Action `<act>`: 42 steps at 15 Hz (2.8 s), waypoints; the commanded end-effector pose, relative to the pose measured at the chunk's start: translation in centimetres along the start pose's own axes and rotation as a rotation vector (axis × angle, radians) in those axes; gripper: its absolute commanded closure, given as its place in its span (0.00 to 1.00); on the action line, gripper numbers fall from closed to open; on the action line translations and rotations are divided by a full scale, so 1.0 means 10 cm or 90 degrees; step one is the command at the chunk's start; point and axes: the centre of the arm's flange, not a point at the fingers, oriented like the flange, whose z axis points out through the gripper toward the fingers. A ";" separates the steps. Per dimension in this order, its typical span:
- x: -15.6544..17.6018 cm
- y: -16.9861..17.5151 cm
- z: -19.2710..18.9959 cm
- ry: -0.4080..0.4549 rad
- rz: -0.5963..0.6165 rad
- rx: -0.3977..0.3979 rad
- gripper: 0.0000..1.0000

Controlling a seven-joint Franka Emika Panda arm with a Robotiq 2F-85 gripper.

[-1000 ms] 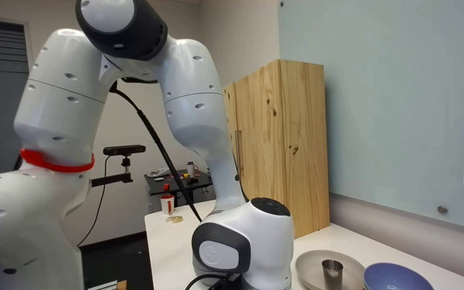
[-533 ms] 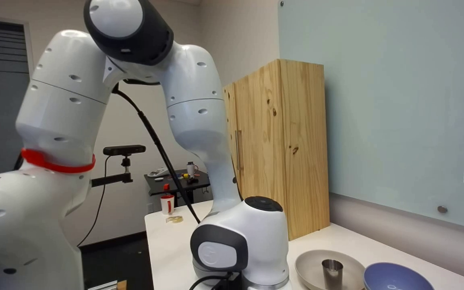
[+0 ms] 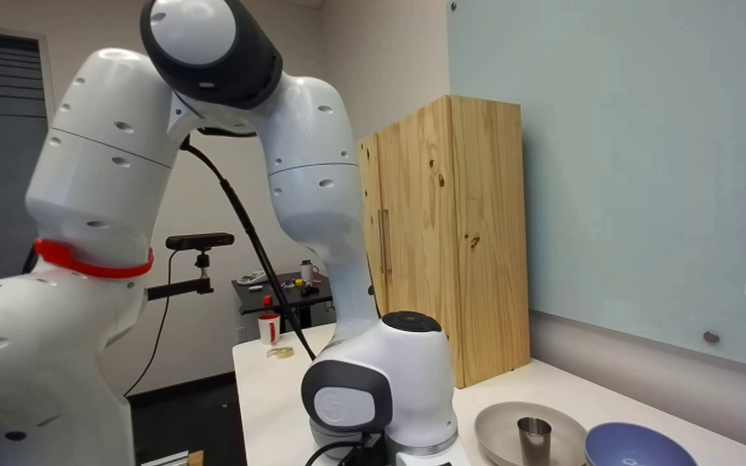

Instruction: Put the gaming console directly onto the table

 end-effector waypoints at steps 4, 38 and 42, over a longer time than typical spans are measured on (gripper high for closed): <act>0.23 0.03 -0.02 -0.091 0.018 -0.036 0.76; 0.56 -1.98 -1.78 0.113 -0.193 -0.090 0.76; 0.70 -2.40 -1.86 0.125 -0.213 -0.091 0.76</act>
